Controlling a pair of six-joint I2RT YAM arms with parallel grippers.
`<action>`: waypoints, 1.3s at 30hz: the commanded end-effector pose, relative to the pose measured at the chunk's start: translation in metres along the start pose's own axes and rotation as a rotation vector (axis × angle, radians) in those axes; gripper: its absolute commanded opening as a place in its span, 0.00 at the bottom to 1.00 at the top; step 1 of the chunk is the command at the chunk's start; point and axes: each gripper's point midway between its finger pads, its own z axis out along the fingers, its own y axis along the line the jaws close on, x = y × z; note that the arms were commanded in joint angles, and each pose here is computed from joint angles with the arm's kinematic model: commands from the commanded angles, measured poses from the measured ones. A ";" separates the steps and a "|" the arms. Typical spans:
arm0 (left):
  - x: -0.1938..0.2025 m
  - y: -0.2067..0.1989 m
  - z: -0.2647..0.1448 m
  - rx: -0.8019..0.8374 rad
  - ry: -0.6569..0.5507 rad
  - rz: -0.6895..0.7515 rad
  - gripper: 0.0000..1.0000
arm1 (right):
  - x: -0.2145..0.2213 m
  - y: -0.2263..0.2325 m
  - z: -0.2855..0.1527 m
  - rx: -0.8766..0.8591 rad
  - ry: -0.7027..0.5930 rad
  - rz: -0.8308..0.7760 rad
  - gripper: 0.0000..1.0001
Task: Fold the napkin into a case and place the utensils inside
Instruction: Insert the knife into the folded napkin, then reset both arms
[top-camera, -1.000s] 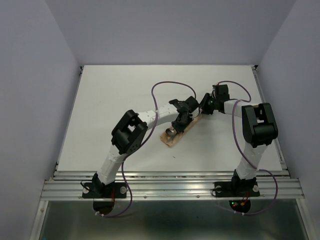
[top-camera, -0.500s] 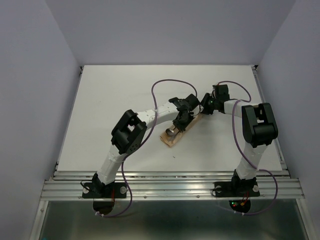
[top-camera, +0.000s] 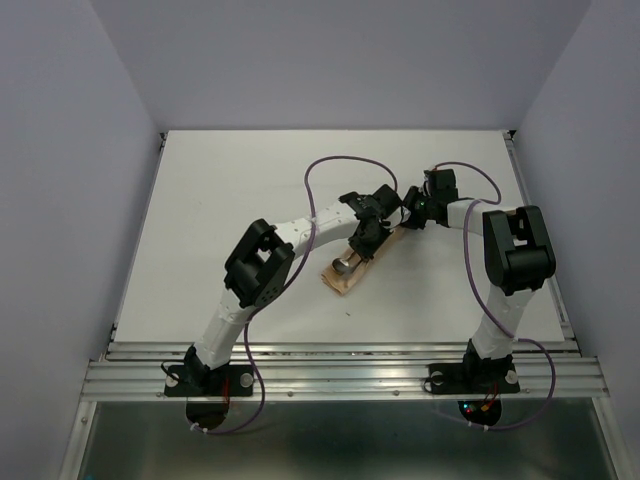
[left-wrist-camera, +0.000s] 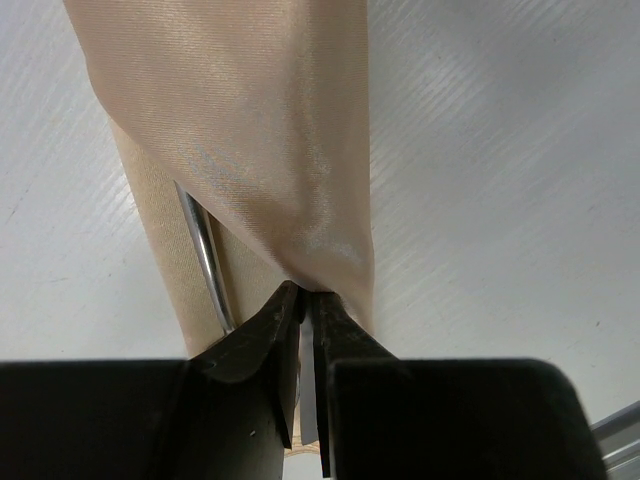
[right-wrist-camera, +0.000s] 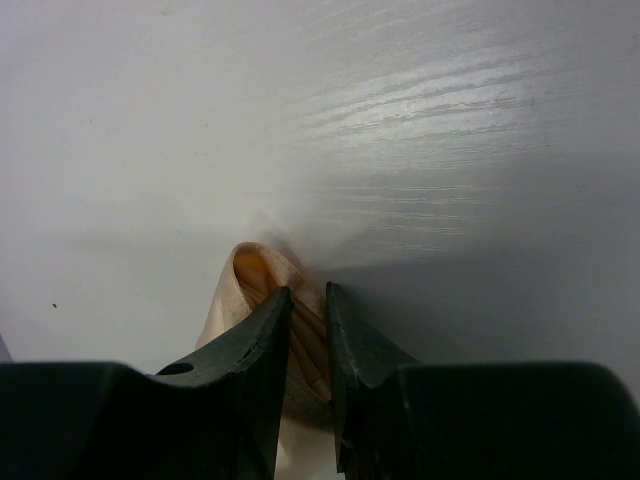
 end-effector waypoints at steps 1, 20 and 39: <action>-0.022 -0.003 -0.011 0.020 -0.064 0.017 0.13 | 0.032 -0.020 0.004 0.079 0.090 0.005 0.27; -0.019 0.002 -0.018 0.001 -0.065 0.000 0.45 | 0.030 -0.020 0.002 0.087 0.082 0.003 0.27; 0.004 0.026 -0.088 -0.107 -0.175 -0.105 0.45 | -0.031 -0.016 -0.072 0.271 -0.191 -0.082 0.28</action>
